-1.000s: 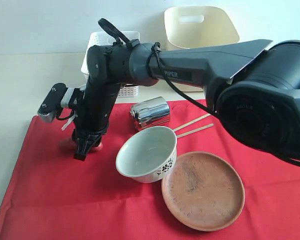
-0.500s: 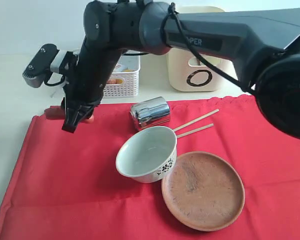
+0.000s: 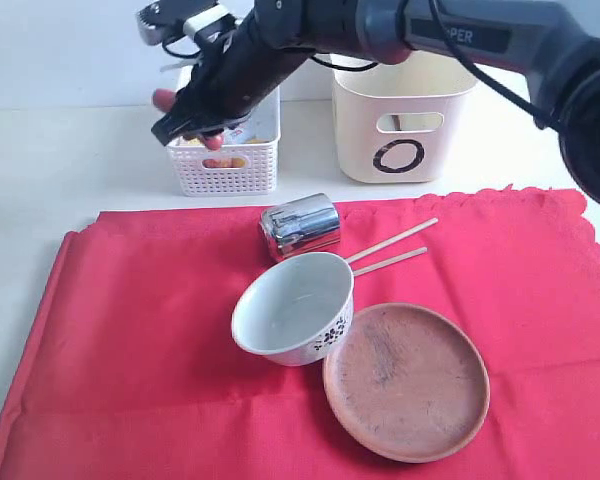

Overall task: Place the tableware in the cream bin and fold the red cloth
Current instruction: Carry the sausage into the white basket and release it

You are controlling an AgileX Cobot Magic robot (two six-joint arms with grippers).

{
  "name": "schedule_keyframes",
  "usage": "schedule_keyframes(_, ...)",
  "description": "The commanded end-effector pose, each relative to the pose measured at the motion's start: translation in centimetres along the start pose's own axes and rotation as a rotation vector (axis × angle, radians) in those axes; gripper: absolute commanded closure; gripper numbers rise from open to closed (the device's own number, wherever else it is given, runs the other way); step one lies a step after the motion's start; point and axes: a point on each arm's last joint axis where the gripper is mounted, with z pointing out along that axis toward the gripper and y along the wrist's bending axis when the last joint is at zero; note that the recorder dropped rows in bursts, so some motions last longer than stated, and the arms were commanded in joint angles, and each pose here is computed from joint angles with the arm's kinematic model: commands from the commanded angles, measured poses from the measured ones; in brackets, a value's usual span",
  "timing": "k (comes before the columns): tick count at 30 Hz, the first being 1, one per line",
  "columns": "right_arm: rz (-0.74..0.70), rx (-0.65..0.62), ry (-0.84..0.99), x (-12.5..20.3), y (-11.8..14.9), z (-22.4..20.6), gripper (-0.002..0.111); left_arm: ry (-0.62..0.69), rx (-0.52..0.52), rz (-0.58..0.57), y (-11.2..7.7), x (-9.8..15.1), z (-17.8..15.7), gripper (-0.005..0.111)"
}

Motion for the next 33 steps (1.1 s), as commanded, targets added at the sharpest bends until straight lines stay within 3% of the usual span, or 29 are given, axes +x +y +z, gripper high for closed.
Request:
schedule_keyframes(1,0.168,0.069,-0.110,-0.8,-2.5,-0.7,0.108,-0.005,0.000,0.005,0.0,0.1,0.0,0.107)
schedule_keyframes(11,0.229,0.120,-0.185,-1.0,-3.9,-0.7,0.106,-0.005,0.000,0.005,0.0,0.1,0.0,0.107)
schedule_keyframes(24,0.275,0.148,-0.158,1.0,-4.5,2.4,0.053,-0.005,0.000,0.005,0.0,0.1,0.0,0.107)
schedule_keyframes(29,0.277,0.147,-0.143,1.5,-4.5,3.1,0.040,-0.005,0.000,0.005,0.0,0.1,0.0,0.107)
schedule_keyframes(33,0.288,0.142,-0.132,1.6,-4.5,3.1,0.036,-0.005,0.000,0.005,0.0,0.1,0.0,0.107)
